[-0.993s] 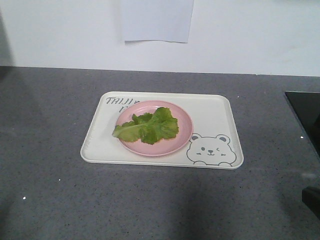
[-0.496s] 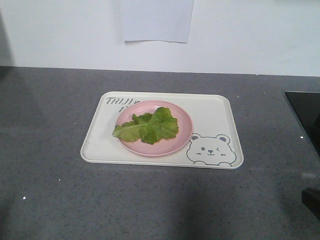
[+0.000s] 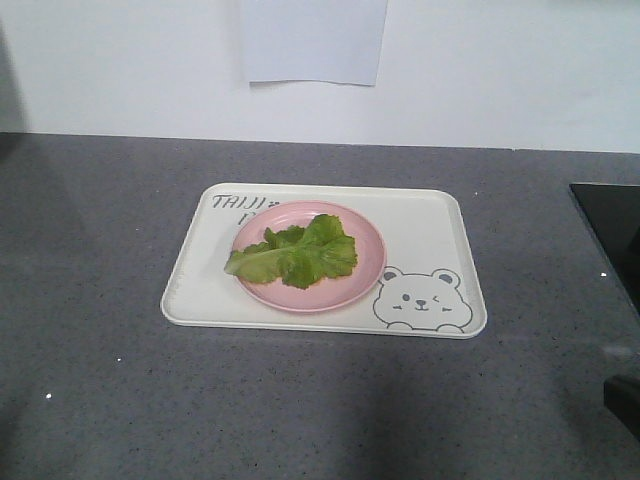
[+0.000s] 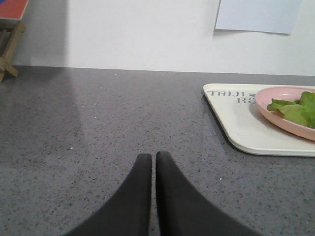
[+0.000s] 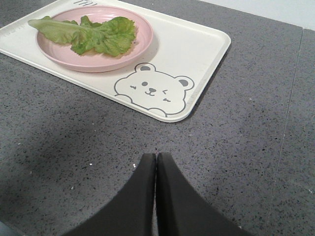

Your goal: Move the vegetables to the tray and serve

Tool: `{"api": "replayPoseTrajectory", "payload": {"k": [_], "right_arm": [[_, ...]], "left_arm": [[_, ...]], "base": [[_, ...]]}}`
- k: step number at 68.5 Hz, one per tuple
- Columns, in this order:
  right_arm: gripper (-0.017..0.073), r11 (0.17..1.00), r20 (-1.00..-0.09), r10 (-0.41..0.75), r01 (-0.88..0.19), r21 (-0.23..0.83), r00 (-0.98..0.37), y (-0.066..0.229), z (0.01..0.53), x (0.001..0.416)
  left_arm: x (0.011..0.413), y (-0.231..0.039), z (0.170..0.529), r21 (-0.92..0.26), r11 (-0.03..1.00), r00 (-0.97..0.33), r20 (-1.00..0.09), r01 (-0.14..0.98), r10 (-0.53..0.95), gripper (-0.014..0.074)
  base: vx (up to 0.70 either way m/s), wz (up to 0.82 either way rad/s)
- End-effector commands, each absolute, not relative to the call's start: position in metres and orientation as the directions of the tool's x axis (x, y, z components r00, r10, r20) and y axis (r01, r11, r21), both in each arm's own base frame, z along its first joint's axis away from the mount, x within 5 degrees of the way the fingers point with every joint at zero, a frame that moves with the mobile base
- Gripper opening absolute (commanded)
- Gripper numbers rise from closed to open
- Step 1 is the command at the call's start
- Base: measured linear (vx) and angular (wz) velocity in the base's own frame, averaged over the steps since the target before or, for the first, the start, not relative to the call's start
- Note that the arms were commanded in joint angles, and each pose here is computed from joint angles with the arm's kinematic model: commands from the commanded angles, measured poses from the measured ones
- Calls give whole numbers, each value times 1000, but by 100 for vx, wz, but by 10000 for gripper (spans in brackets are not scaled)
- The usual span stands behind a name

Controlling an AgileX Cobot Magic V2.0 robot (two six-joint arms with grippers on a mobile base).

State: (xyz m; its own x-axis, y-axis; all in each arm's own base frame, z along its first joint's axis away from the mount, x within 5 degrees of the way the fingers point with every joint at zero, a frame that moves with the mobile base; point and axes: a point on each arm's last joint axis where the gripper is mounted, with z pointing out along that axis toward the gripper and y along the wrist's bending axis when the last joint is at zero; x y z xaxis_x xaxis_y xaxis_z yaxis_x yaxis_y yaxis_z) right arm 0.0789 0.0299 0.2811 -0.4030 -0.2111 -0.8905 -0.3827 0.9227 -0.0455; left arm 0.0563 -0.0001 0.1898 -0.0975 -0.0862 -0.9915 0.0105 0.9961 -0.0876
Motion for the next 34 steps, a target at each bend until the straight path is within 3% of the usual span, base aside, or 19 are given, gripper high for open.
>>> {"api": "replayPoseTrajectory", "payload": {"k": [1, 24, 34], "right_arm": [[-6, 929, -921, -192, -366, -58, -338, 29, 294, 82], [-6, 929, -922, -196, -363, -66, -333, 29, 294, 82], [-6, 930, -915, -261, -334, -154, -307, 23, 283, 79]], "left_arm": [[56, -1, 190, -97, 995, -37, -995, 27, -96, -6], [56, -1, 190, -97, 995, -37, -995, 27, -96, -6], [56, -1, 190, -97, 995, -37, -995, 27, -96, -6]], "base": [[0, 0], [0, 0], [0, 0]]}}
